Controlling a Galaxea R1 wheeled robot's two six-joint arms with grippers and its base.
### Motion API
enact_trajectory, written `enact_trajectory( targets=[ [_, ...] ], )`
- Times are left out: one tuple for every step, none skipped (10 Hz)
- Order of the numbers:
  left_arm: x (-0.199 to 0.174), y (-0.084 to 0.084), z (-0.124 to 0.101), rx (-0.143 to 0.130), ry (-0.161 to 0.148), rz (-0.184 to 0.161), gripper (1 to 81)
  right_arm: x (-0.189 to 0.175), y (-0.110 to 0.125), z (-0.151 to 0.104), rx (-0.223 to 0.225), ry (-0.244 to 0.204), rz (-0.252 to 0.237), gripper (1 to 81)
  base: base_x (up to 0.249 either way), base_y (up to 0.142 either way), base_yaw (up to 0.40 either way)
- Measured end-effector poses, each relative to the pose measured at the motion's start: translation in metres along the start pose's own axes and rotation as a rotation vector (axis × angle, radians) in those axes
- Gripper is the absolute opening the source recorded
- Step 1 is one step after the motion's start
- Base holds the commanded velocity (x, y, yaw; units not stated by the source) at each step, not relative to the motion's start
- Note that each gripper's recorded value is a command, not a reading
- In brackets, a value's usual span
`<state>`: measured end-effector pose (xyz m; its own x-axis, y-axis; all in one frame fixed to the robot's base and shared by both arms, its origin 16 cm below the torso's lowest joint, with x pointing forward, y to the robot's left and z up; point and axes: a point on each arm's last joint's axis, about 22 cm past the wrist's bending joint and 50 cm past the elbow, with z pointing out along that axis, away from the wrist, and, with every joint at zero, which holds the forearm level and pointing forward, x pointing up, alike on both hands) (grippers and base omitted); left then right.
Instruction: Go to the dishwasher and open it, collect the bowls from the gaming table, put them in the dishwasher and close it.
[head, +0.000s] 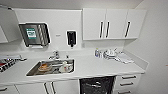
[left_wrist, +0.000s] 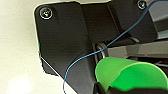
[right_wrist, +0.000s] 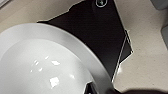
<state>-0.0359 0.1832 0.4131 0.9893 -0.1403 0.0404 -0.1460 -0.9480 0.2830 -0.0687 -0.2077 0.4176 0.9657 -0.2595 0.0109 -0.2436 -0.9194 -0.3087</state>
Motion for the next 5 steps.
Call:
enact_trajectory(
  targets=[
    [0.0005, 0.0, 0.0, 0.0, 0.001, 0.0, 1.0, -0.0012, -0.001, 0.0003, 0.001, -0.003, 0.0, 1.0, 0.0, 0.0, 0.0],
    [0.0001, 0.0004, 0.0001, -0.001, 0.0, 0.0, 1.0, -0.0004, -0.0008, 0.0002, 0.001, -0.001, 0.0, 1.0, 0.0, 0.0, 0.0],
    [-0.0019, 0.0007, 0.0001, -0.001, -0.001, -0.001, 1.0, 0.0013, -0.0011, 0.0004, 0.002, 0.002, -0.001, 1.0, 0.0, 0.0, 0.0],
    [-0.0021, 0.0002, 0.0, 0.0, -0.002, -0.001, 1.0, 0.0012, -0.0015, 0.0004, 0.002, 0.002, -0.001, 1.0, 0.0, 0.0, 0.0],
    [-0.002, 0.0002, 0.0, 0.0, -0.001, -0.001, 1.0, 0.0013, -0.0011, 0.0004, 0.002, 0.002, -0.001, 1.0, 0.0, 0.0, 0.0]
  ],
)
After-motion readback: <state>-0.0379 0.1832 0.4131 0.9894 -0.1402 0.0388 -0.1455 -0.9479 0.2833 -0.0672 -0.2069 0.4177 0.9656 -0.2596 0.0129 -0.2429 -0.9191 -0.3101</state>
